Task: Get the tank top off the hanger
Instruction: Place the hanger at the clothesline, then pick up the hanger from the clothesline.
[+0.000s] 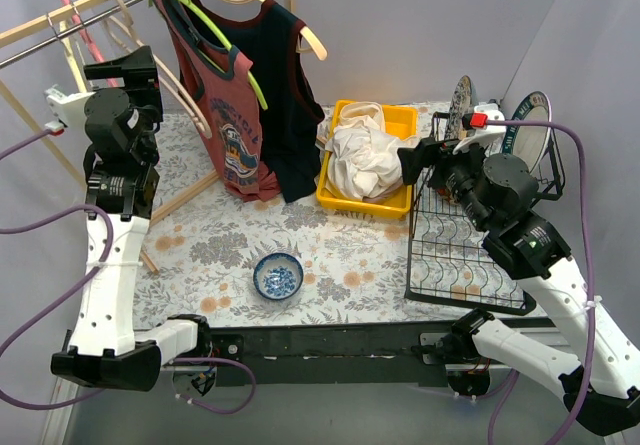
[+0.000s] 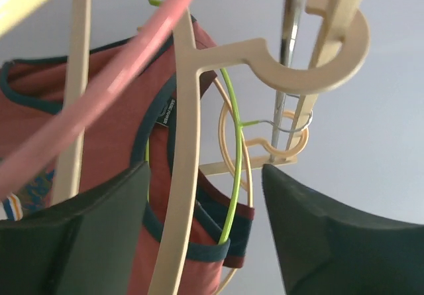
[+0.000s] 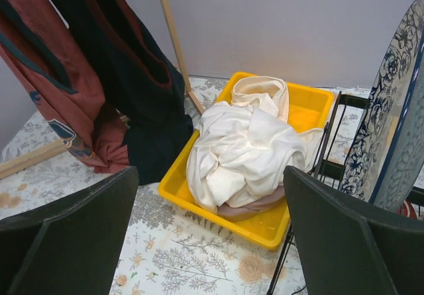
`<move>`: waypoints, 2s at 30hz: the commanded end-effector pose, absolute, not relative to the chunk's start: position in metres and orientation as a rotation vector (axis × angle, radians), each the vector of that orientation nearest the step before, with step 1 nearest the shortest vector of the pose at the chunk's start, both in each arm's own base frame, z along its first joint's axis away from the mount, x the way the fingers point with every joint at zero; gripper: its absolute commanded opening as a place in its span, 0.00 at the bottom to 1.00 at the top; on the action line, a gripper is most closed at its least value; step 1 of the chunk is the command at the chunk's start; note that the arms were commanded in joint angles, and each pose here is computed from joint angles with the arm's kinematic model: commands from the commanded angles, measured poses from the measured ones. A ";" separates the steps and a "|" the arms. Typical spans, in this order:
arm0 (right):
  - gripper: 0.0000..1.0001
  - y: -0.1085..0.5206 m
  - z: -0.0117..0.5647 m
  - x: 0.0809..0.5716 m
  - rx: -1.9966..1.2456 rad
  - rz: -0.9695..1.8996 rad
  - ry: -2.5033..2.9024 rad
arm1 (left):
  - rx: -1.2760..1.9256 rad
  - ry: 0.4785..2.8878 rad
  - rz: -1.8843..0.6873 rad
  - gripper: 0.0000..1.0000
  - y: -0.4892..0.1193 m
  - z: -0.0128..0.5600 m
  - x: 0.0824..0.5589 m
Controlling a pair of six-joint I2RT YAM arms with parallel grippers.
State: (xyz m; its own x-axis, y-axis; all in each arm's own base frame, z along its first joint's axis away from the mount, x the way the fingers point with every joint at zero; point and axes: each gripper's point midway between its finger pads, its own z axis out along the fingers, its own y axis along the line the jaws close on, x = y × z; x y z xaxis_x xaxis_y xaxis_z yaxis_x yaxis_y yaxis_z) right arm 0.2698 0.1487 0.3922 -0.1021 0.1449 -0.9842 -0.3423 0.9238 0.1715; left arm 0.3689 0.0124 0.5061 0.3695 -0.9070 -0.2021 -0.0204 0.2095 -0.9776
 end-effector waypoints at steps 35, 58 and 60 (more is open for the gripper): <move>0.98 0.242 0.408 0.221 -0.379 0.766 1.655 | -0.322 1.581 -0.593 0.86 -0.113 0.529 0.405; 0.98 0.253 0.402 0.210 -0.419 0.781 1.637 | -0.443 1.554 -0.609 0.48 -0.103 0.517 0.459; 0.98 0.253 0.402 0.210 -0.420 0.783 1.636 | -0.439 1.536 -0.597 0.47 -0.100 0.519 0.461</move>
